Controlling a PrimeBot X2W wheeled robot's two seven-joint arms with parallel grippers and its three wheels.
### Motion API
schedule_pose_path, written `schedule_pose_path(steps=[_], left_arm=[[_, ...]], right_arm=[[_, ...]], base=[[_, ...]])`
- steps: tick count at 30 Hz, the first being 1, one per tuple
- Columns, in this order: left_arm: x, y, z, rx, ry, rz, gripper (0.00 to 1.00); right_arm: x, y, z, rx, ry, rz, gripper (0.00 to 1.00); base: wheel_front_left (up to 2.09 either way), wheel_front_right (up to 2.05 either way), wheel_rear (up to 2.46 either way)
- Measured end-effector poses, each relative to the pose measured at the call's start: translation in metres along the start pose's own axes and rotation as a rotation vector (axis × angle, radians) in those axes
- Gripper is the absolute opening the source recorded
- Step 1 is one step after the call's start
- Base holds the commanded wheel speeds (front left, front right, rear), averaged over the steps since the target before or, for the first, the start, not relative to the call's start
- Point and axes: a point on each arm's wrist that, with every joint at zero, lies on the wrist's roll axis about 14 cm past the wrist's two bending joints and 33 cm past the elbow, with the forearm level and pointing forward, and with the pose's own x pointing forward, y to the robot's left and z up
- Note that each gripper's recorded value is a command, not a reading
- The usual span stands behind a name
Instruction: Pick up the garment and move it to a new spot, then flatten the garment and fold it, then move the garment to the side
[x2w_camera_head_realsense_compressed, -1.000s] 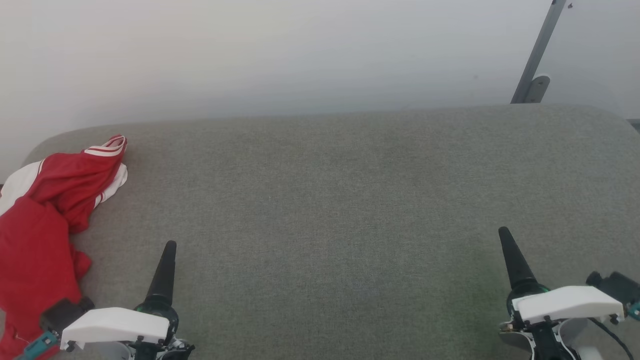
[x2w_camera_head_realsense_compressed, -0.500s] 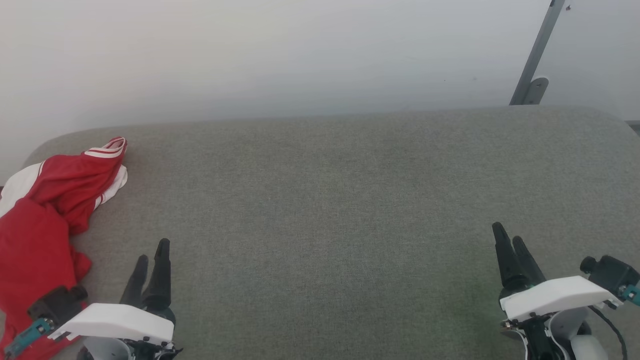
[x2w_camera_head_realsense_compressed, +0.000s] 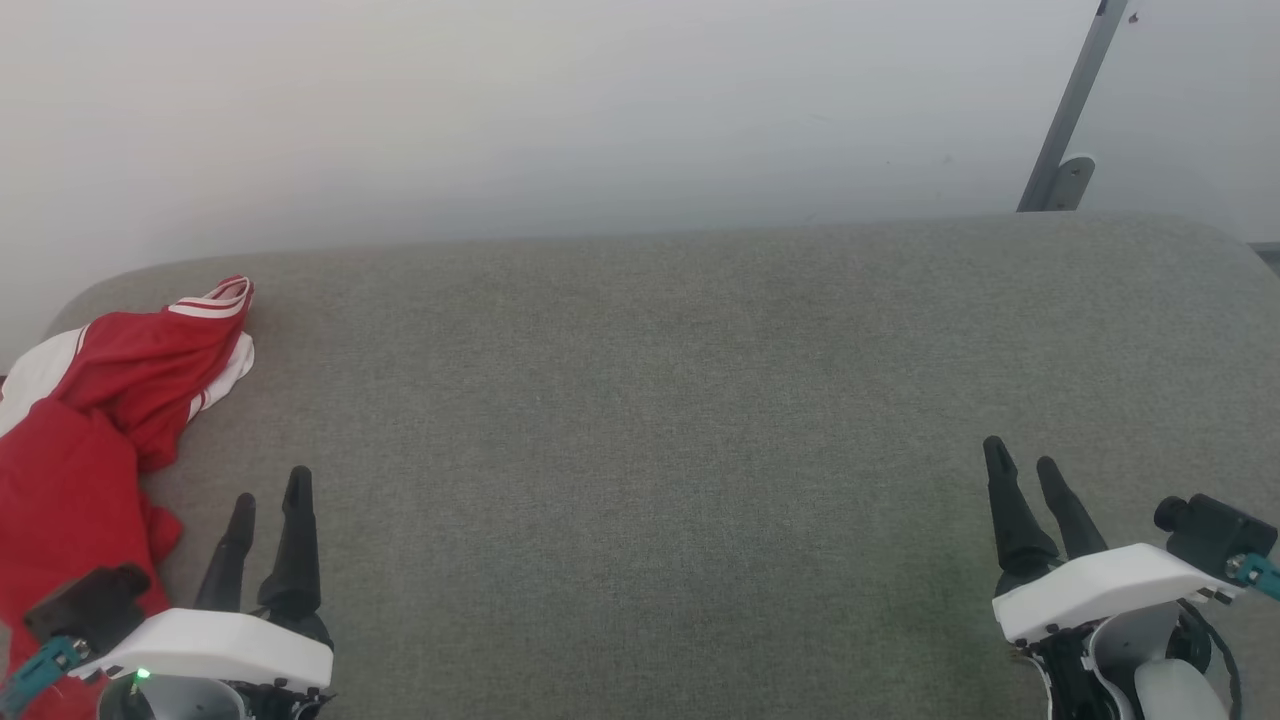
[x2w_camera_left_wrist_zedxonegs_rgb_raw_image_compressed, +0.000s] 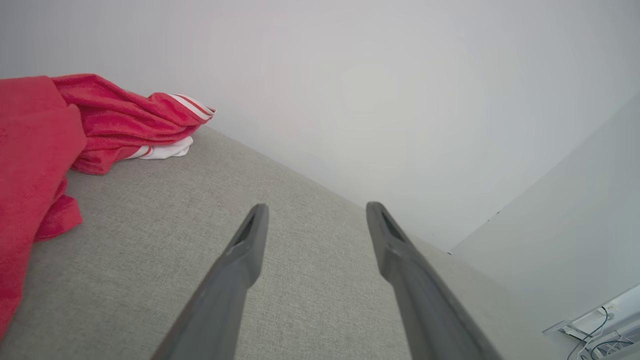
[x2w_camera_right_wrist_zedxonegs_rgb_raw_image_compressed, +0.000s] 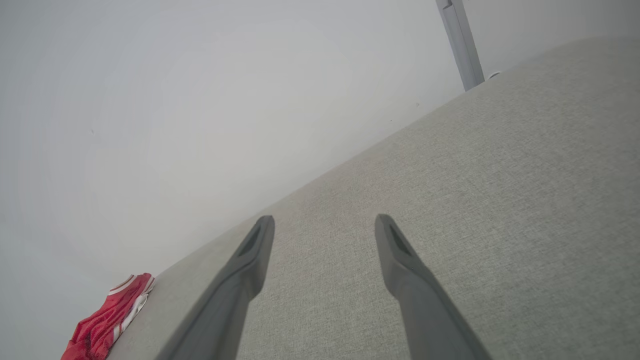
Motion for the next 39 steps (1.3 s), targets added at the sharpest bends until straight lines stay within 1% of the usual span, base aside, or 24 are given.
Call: schedule_pose_path(steps=[2,14,39], left_arm=[[0.0,0.0,0.003,0.031,-0.014,-0.008,1.0],[-0.003,-0.005,0.008,0.162,-0.043,-0.05,1.0],[-0.008,-0.017,0.016,0.359,-0.097,-0.122,1.0]], right_arm=[[0.0,0.002,0.002,-0.037,-0.008,0.006,1.0],[-0.001,0.005,0.009,-0.166,-0.029,0.024,1.0],[-0.004,0.013,0.017,-0.378,-0.061,0.058,1.0]], base=[[0.0,0.0,0.0],[0.0,0.0,0.0],[0.0,0.0,0.0]])
